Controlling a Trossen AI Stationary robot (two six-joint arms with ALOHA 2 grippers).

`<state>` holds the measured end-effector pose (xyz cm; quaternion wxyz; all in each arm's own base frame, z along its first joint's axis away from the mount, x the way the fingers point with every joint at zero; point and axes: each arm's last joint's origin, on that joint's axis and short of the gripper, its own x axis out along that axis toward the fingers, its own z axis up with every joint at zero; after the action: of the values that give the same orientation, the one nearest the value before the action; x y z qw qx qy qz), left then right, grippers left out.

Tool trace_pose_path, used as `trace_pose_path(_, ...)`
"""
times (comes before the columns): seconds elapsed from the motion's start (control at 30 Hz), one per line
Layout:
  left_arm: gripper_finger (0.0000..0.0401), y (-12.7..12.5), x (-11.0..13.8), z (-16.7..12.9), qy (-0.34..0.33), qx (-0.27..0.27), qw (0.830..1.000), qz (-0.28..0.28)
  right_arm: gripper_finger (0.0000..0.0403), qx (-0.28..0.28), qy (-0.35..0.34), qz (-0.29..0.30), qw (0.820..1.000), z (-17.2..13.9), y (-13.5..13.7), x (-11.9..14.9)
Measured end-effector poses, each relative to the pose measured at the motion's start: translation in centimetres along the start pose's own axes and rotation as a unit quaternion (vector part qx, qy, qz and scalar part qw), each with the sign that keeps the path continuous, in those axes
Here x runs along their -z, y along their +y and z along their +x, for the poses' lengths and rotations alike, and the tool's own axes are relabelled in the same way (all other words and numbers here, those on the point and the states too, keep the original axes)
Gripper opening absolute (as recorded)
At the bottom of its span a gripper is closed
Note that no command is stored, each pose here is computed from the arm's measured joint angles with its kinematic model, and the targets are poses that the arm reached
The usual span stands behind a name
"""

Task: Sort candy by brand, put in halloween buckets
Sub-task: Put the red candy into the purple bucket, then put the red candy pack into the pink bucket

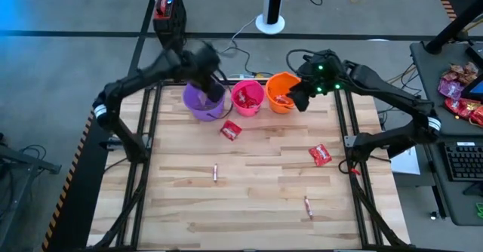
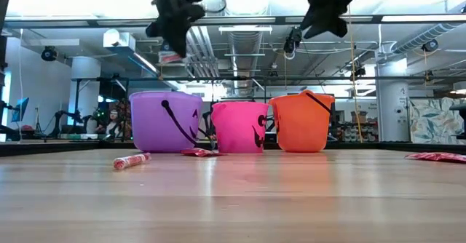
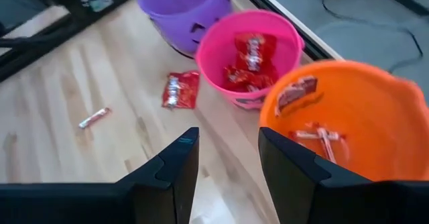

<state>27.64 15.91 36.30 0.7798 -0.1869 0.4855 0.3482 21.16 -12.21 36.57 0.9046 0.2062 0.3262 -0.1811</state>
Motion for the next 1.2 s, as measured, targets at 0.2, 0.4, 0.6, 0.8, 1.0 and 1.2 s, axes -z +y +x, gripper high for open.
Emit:
trace_pose_path(0.2,0.0000,5.8,-1.1,2.9,0.046,0.042,0.998,0.001,0.0145,0.036,0.021,0.057,0.997,2.8,-0.7,-0.3)
trace_pose_path(0.4,0.0000,6.9,-0.4,5.7,0.079,0.044,0.996,0.009,0.0146,0.066,0.035,0.110,0.991,5.1,-1.4,-0.5)
trace_pose_path(0.6,0.0005,6.8,0.4,7.3,0.088,0.039,0.995,0.002,0.0155,0.076,0.044,0.157,0.984,6.2,-1.6,-0.4)
trace_pose_path(0.8,0.0043,6.9,0.7,8.3,0.083,0.038,0.996,0.013,0.0165,0.079,0.046,0.197,0.976,6.2,-1.7,-0.3)
trace_pose_path(1.0,0.0072,6.9,0.6,8.3,0.076,0.039,0.996,0.021,0.0171,0.085,0.080,0.242,0.963,5.0,-1.4,0.4)
trace_pose_path(1.2,0.0083,6.9,0.6,8.1,0.077,0.039,0.996,0.027,0.0172,0.092,0.149,0.269,0.947,4.1,-0.6,1.9)
